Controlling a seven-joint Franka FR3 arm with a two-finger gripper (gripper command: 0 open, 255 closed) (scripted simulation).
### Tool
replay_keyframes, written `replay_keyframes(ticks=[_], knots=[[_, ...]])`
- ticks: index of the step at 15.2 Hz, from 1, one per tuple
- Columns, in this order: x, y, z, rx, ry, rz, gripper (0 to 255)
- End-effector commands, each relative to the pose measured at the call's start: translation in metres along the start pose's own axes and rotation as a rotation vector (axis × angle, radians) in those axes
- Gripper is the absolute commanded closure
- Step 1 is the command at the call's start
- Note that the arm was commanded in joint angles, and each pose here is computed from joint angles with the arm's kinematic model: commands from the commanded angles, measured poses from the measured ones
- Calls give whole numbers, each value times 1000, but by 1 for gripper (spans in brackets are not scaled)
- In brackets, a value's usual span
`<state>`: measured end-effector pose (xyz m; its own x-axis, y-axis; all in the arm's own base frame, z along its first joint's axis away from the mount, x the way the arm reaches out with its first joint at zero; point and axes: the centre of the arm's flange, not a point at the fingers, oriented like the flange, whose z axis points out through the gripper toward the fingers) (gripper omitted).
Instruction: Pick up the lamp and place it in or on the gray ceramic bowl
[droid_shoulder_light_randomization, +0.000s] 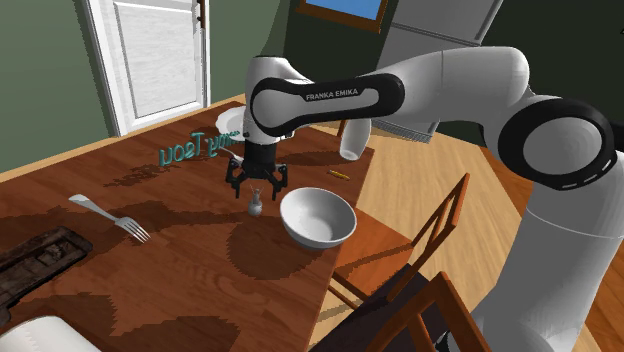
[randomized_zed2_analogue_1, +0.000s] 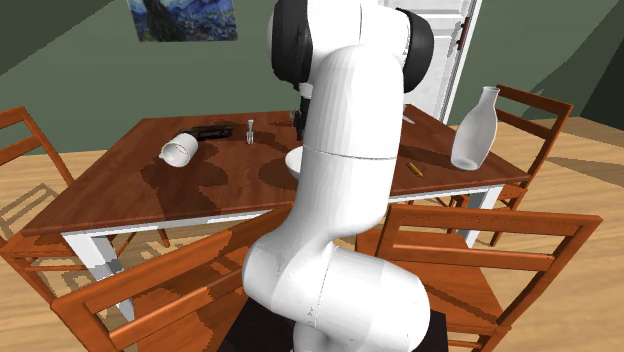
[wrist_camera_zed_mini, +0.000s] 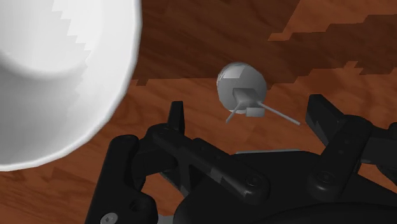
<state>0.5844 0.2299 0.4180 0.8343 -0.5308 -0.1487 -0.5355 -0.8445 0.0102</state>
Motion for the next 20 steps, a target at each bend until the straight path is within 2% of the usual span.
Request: replay_keyframes(ticks=[1, 5, 6, 15, 20], knots=[[0, 0, 1, 0, 0, 0, 0], [0, 0, 1, 0, 0, 0, 0], [0, 0, 1, 0, 0, 0, 255], [0, 0, 1, 0, 0, 0, 255], [-4, 0, -25, 0, 0, 0, 255]])
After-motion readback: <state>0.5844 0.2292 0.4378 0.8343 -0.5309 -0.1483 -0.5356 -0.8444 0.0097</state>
